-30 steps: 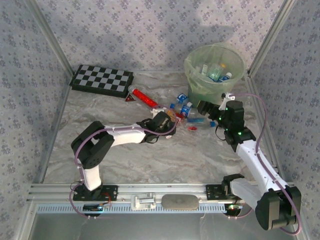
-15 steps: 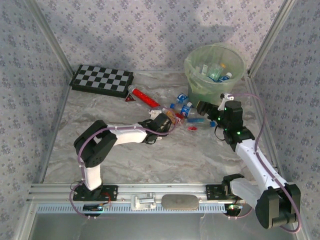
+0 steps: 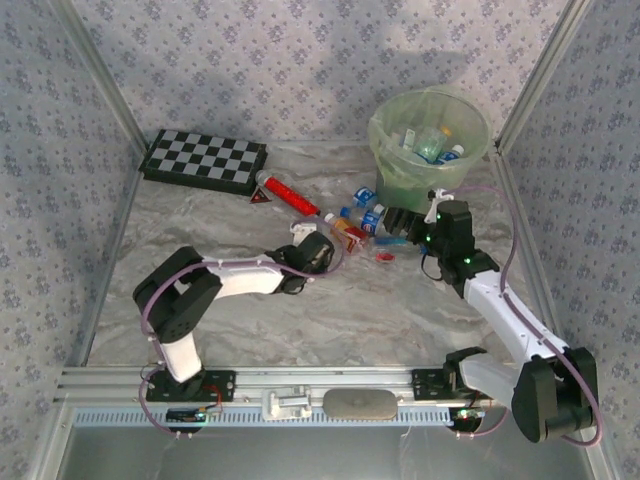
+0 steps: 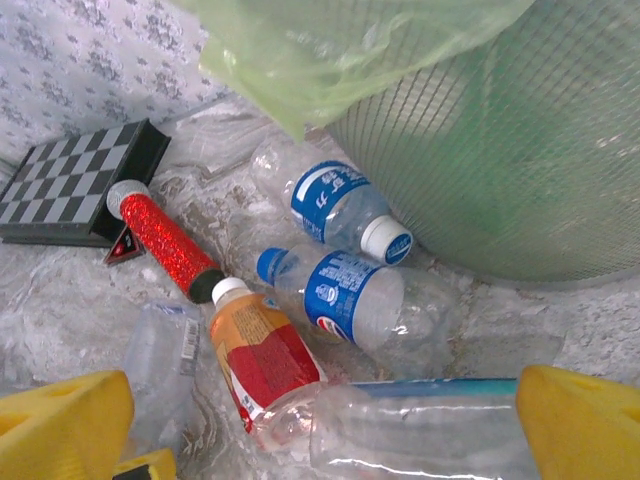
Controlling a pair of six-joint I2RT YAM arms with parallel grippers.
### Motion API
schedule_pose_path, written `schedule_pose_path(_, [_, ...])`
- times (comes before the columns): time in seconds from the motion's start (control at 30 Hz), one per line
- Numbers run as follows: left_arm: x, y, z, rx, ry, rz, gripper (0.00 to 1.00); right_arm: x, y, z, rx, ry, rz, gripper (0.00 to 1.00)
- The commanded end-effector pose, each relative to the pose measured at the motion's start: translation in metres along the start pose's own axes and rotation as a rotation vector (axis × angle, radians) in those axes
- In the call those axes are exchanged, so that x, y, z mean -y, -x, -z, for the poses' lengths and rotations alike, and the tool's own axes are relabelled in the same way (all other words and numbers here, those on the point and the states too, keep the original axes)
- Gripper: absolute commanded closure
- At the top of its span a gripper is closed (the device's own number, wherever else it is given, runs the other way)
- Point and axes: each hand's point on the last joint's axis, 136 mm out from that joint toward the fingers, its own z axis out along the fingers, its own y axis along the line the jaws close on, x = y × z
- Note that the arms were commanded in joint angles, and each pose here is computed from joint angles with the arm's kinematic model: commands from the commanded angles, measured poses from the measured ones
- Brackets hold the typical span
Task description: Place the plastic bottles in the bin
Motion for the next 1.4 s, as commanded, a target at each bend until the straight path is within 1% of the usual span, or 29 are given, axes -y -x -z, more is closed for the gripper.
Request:
schedule_pose_path(0.0, [0.013,0.03,0.019,0.106,-0.073,0.009,0.53,-0.021,0.014,-0.002,0.024,0.06,0.006,0.0])
schedule_pose_path(0.1, [0.014,0.039,0.028,0.147,-0.095,0.002,0.54,-0.033,0.012,-0.006,0.008,0.099,0.004,0.0])
schedule_pose_path(0.27, [0.02,0.053,0.043,0.216,-0.149,-0.023,0.54,-0.064,0.011,-0.014,-0.022,0.217,-0.026,0.0])
schedule_pose_path(0.43, [0.032,0.061,0.057,0.272,-0.248,-0.046,0.55,-0.101,0.004,-0.025,-0.084,0.336,-0.018,0.0])
schedule_pose_path(0.57, [0.043,0.063,0.067,0.296,-0.34,-0.057,0.55,-0.126,-0.003,-0.033,-0.128,0.404,0.008,0.03])
schedule_pose_path(0.67, [0.052,0.066,0.077,0.32,-0.412,-0.063,0.56,-0.139,-0.009,-0.041,-0.16,0.435,0.016,0.06])
schedule_pose_path(0.83, [0.061,0.07,0.09,0.348,-0.495,-0.069,0.57,-0.148,-0.019,-0.052,-0.201,0.46,0.008,0.08])
schedule_pose_path(1.0, [0.064,0.073,0.099,0.369,-0.532,-0.071,0.57,-0.147,-0.027,-0.061,-0.231,0.459,-0.011,0.09])
schedule_pose_path(1.23, [0.074,0.073,0.105,0.369,-0.597,-0.079,0.58,-0.153,-0.034,-0.066,-0.265,0.5,-0.018,0.19])
schedule_pose_path(1.37, [0.078,0.072,0.106,0.363,-0.62,-0.077,0.58,-0.154,-0.037,-0.067,-0.281,0.512,-0.049,0.23])
